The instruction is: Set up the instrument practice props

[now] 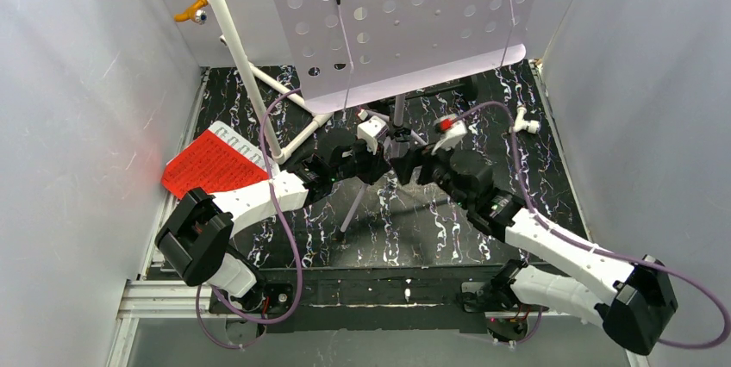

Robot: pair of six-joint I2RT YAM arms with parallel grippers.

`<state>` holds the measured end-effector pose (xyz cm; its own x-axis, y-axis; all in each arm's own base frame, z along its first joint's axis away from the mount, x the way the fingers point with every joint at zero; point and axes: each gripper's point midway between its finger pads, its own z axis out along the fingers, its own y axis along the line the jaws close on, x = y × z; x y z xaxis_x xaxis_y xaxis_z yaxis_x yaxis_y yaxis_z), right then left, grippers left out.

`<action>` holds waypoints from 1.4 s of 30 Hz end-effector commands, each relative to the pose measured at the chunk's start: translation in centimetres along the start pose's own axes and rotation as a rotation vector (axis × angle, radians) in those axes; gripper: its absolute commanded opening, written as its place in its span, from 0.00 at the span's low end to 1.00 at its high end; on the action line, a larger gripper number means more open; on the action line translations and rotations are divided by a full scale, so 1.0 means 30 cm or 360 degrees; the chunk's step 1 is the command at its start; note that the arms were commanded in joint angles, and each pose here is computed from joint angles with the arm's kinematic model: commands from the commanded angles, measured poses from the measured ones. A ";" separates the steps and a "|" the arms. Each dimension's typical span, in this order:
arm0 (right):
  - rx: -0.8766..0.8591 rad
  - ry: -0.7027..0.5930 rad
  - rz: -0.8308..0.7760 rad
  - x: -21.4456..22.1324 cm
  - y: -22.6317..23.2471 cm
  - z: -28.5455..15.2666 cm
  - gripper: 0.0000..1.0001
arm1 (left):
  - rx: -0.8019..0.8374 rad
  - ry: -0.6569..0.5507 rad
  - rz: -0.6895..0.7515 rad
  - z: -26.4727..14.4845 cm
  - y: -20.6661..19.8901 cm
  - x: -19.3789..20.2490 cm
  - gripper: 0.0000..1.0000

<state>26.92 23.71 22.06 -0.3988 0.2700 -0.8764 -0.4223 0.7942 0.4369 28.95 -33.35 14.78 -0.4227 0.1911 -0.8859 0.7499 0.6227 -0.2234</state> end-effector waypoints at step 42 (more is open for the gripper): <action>0.0259 -0.0380 0.1010 -0.178 -0.061 0.056 0.01 | -0.0044 0.0207 -0.0099 -0.023 0.008 0.110 0.00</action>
<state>29.66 24.01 25.61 -0.3093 0.5323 -0.7880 -0.1990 0.7741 0.6010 28.96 -33.37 14.83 -0.4247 0.1899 -0.8852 0.7490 0.6229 -0.2258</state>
